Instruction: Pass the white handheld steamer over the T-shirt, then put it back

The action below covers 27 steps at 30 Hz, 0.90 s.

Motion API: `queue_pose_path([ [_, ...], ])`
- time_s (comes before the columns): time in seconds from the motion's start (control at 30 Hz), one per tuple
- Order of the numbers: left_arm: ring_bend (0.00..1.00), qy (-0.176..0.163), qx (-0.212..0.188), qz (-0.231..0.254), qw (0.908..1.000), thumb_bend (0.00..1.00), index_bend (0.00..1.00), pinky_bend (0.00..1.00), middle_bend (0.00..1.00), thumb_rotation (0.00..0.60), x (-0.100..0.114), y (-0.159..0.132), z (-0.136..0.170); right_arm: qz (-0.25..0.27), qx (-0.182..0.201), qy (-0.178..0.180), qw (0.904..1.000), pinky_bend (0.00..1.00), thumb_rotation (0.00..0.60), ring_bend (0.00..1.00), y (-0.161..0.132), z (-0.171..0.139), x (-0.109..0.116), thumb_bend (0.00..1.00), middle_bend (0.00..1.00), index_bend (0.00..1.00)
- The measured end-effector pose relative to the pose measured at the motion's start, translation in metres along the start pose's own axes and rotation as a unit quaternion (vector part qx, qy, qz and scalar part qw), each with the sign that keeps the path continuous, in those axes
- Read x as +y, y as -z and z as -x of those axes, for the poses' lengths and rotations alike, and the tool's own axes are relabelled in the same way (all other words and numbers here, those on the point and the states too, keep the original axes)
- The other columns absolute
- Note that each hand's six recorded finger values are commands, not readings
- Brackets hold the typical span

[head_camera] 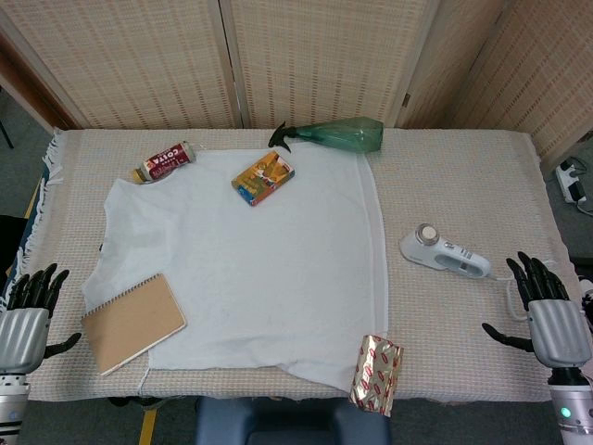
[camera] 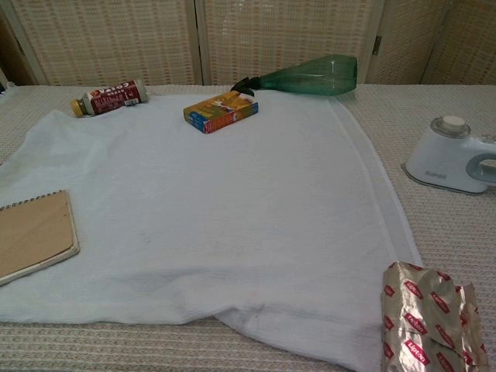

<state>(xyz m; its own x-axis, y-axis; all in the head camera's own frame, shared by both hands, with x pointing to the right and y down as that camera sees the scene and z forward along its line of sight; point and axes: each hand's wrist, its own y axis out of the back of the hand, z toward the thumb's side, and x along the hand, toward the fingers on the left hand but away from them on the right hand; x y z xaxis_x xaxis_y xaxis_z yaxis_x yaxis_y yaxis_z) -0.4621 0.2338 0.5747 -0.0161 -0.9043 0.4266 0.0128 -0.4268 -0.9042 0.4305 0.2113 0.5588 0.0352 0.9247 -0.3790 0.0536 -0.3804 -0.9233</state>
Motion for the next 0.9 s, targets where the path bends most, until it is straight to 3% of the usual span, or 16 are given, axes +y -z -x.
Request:
queue_pose_path([
  [0.5, 0.02, -0.011, 0.0, 0.007, 0.9999, 0.12, 0.05, 0.02, 0.05, 0.6, 0.001, 0.003, 0.001, 0.001, 0.003, -0.003, 1.0, 0.23, 0.453, 0.08, -0.007, 0.008, -0.002, 0.07, 0.09, 0.0],
  [0.9, 0.02, -0.01, 0.002, 0.01, 0.9999, 0.12, 0.05, 0.02, 0.05, 0.6, -0.002, 0.005, 0.003, -0.009, -0.021, -0.051, 0.9984, 0.27, 0.454, 0.09, -0.008, 0.058, -0.026, 0.1, 0.16, 0.0],
])
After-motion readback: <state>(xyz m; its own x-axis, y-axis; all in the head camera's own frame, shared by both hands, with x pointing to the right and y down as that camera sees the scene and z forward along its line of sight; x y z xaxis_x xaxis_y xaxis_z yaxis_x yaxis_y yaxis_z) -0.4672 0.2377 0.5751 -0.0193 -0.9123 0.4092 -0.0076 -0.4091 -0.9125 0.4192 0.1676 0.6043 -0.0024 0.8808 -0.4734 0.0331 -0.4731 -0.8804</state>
